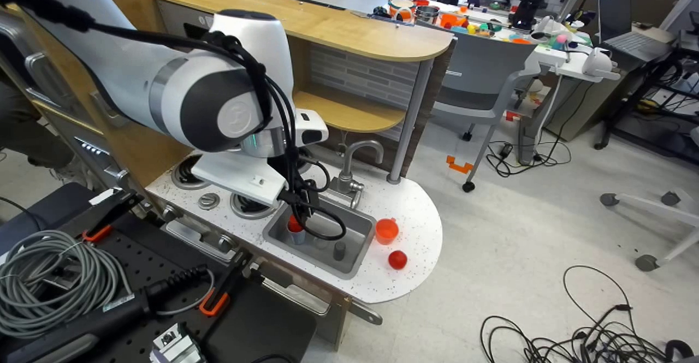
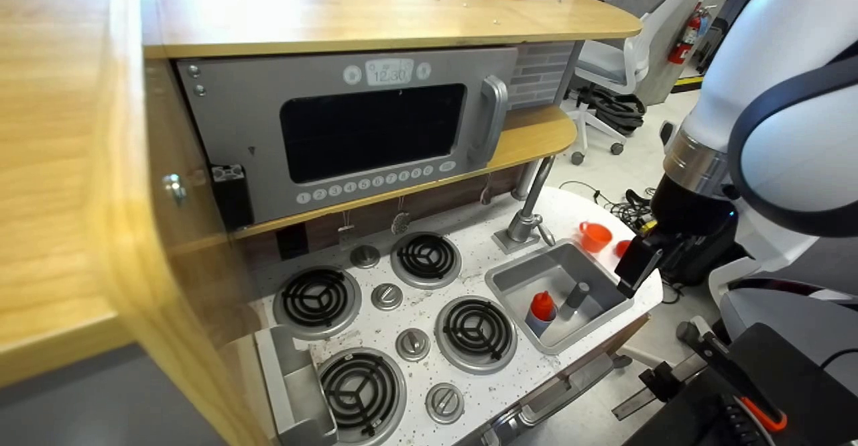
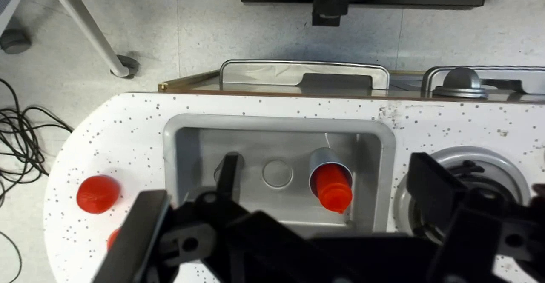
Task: Remove the squeeze bottle from the sink and put it on the sink counter
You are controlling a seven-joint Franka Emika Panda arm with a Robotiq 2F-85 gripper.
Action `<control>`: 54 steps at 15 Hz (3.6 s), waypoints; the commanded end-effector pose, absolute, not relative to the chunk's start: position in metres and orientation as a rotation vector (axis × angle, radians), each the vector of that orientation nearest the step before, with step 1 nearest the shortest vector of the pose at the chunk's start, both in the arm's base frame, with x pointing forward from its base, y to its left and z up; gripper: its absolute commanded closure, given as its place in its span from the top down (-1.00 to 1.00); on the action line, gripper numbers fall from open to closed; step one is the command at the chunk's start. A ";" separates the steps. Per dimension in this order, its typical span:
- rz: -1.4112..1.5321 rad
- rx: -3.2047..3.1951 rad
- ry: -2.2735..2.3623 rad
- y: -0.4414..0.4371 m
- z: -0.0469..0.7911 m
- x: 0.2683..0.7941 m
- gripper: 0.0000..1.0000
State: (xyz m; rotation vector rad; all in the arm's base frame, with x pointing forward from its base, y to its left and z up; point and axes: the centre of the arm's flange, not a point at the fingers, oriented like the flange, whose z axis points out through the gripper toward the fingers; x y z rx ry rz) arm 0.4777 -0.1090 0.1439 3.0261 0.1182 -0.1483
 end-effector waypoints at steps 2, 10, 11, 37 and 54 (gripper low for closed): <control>-0.145 3.021 0.141 -0.119 0.103 0.510 1.00; -0.201 3.026 0.185 -0.115 0.053 0.537 1.00; -0.204 3.025 0.203 -0.113 0.046 0.540 1.00; -0.208 2.997 0.373 -0.085 -0.002 0.579 0.71; -0.195 3.003 0.395 -0.079 0.024 0.562 -0.80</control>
